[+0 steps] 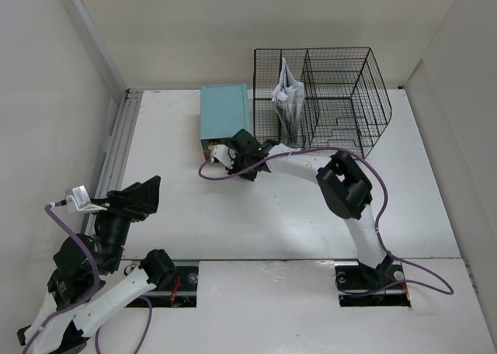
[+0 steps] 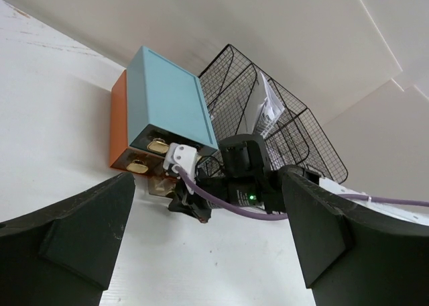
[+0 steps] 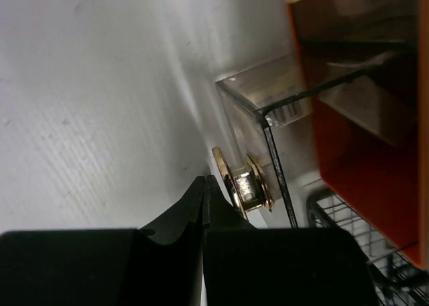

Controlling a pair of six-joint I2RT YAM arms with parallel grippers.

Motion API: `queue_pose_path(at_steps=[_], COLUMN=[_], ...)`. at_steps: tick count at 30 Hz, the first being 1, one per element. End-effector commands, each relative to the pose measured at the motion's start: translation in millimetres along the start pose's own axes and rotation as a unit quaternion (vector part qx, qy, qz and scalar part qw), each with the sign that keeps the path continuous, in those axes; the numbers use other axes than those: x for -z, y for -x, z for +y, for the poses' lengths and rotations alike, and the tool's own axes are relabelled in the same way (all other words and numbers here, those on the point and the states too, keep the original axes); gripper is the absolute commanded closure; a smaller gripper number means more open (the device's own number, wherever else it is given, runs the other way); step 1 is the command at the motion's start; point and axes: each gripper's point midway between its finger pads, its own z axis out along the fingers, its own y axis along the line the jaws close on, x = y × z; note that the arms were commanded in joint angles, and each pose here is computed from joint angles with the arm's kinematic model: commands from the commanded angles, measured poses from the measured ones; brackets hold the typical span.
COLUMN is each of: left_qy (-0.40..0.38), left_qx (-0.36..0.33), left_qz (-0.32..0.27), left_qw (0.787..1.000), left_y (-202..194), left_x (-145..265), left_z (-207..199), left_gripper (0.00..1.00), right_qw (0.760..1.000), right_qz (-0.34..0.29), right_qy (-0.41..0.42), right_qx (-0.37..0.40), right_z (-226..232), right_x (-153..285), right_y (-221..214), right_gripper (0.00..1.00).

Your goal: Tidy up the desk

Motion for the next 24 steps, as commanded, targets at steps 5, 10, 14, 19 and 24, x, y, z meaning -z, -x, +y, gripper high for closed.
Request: queue_pose_path(at_steps=[5, 10, 14, 19, 24], left_qy=[-0.004, -0.006, -0.006, -0.006, -0.006], left_qx=[0.01, 0.018, 0.018, 0.018, 0.018], left_qz=[-0.012, -0.014, -0.014, -0.014, -0.014], left_qw=[1.0, 1.0, 1.0, 1.0, 1.0], left_y=[6, 8, 8, 8, 8], left_x=[1, 2, 2, 2, 2], left_z=[-1, -1, -1, -1, -1], left_gripper=[0.09, 0.09, 0.09, 0.09, 0.06], right_qw=[0.98, 0.972, 0.968, 0.993, 0.944], right_qz=[-0.034, -0.049, -0.047, -0.081, -0.158], right_qy=[-0.198, -0.228, -0.247, -0.073, 0.212], right_qx=[-0.011, -0.022, -0.03, 0.044, 0.196], right_z=[-68, -82, -91, -35, 79], right_x=[13, 12, 10, 13, 106], right_y=[30, 42, 45, 64, 61], right_gripper=[1.0, 1.0, 1.0, 1.0, 0.28])
